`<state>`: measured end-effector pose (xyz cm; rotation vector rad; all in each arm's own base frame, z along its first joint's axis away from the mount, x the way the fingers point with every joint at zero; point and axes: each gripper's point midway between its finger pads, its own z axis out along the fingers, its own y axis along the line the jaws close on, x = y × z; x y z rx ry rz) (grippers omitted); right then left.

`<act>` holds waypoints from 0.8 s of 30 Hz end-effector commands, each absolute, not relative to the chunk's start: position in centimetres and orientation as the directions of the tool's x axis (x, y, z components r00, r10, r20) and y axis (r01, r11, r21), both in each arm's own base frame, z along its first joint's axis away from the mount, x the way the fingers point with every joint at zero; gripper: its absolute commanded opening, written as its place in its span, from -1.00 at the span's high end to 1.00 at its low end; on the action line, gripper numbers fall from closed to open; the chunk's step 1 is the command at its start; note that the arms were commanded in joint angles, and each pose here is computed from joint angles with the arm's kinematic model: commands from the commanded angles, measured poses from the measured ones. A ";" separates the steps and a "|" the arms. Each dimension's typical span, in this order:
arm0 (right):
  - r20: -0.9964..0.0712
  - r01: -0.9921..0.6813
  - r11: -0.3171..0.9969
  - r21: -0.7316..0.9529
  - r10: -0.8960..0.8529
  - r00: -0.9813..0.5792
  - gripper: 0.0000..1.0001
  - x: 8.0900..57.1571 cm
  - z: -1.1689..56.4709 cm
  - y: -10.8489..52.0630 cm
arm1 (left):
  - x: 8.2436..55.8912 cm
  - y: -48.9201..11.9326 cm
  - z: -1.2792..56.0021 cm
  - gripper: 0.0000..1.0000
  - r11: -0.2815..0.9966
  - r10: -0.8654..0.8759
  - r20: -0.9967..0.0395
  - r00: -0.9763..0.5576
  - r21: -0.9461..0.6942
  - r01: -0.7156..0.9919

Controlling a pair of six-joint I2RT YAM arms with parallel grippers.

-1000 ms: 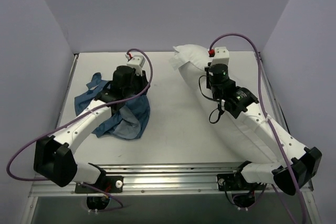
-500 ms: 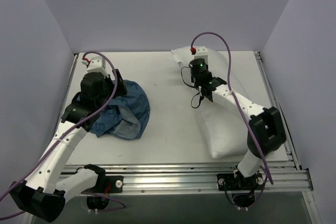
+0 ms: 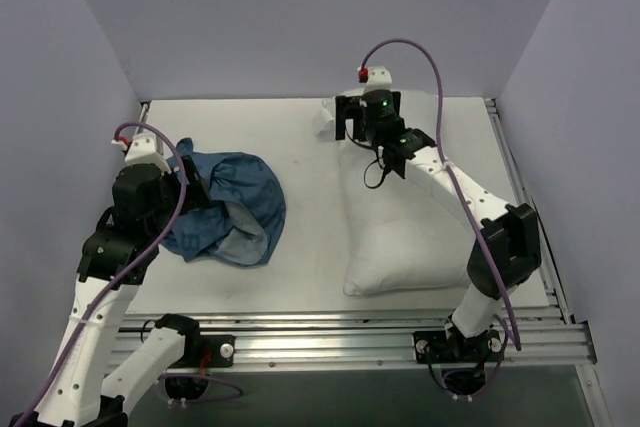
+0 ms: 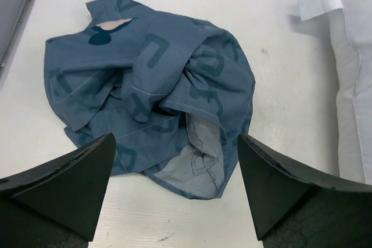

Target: Remove the pillowcase from the pillow

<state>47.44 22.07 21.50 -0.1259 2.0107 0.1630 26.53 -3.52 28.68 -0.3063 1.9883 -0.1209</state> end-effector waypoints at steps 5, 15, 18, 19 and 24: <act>-0.975 0.037 0.995 0.092 0.098 -0.198 -0.98 40.7 36.1 13.5 | 22.9 -0.8 37.1 -0.88 0.957 -0.263 -0.939 -0.224 -0.225 -0.181; -0.992 0.342 0.931 0.125 0.111 0.060 -0.99 28.0 44.9 0.6 | 17.1 3.5 44.1 -0.88 0.938 -0.228 -0.973 -0.025 -0.213 -0.273; -0.984 0.355 0.919 0.169 0.135 0.119 -0.99 24.6 46.1 -1.6 | 15.1 4.8 45.5 -0.88 0.928 -0.224 -0.974 0.033 -0.224 -0.299; -0.981 0.353 0.918 0.180 0.142 0.130 -1.00 23.8 46.3 -2.0 | 14.6 5.1 46.0 -0.88 0.925 -0.223 -0.973 0.052 -0.228 -0.304; -0.969 0.346 0.911 0.225 0.173 0.177 -0.99 20.2 46.9 -4.0 | 11.9 6.5 47.1 -0.88 0.912 -0.220 -0.966 0.135 -0.252 -0.324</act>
